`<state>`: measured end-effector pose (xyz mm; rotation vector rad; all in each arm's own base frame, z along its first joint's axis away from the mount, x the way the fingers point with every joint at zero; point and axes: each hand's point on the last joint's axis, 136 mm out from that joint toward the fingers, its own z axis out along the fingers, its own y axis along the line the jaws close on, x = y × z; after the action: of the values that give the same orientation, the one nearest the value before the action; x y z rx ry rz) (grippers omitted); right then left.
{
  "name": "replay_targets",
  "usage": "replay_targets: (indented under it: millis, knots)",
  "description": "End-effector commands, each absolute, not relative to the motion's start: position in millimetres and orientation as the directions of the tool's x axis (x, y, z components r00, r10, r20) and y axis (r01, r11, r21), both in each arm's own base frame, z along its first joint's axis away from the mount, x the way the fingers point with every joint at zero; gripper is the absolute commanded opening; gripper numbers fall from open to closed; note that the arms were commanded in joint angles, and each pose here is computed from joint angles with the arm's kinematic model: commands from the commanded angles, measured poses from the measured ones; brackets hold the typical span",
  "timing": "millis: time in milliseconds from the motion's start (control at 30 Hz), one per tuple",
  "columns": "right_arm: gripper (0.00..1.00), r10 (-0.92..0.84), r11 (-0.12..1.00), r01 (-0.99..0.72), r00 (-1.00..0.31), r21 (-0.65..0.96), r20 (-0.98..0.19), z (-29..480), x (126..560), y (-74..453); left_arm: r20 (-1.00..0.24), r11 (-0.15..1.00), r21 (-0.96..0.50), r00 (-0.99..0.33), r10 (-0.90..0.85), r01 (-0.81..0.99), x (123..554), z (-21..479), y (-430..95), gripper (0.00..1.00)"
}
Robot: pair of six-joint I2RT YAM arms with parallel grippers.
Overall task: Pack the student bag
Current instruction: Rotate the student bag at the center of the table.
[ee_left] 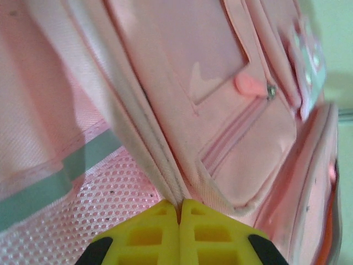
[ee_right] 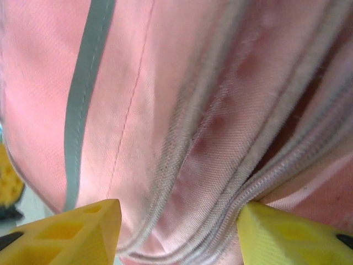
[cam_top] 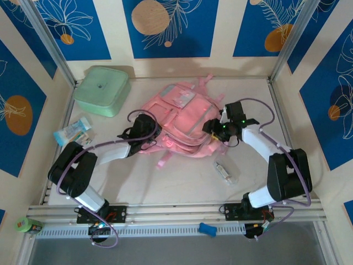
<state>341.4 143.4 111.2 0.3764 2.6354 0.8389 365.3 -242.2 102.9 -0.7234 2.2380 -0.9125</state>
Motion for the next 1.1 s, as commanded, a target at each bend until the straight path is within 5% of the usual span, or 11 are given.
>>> replay_targets:
  millis: [0, 233, 400, 633, 1067]
  knots:
    - [0.58, 0.302, 0.81, 0.057, -0.893, 0.584, -0.333, 132.6, 357.9, 140.2, -0.3, 0.582, -0.779, -0.675, -0.674, -0.235, 357.7, 110.0, -255.4, 0.0]
    - [0.6, 0.156, 0.929, -0.009, -0.897, 0.371, -0.413, 141.5, 306.1, 155.0, -0.28, 0.543, -0.805, -0.654, -0.703, -0.24, 352.7, 114.3, -254.4, 0.0]
    - [0.57, 0.085, 0.925, -0.085, -0.904, 0.372, -0.418, 135.6, 277.0, 206.2, -0.284, 0.542, -0.807, -0.651, -0.704, -0.234, 348.3, 118.6, -252.7, 0.0]
    - [0.49, 0.056, 0.891, -0.136, -0.914, 0.433, -0.403, 119.6, 285.5, 291.7, -0.27, 0.531, -0.815, -0.658, -0.703, -0.232, 346.4, 119.9, -257.0, 0.0]
    - [0.39, 0.18, 0.934, 0.035, -0.906, 0.356, -0.383, 89.0, 314.2, 324.1, -0.268, 0.523, -0.82, -0.652, -0.709, -0.232, 346.3, 118.4, -256.0, 0.0]
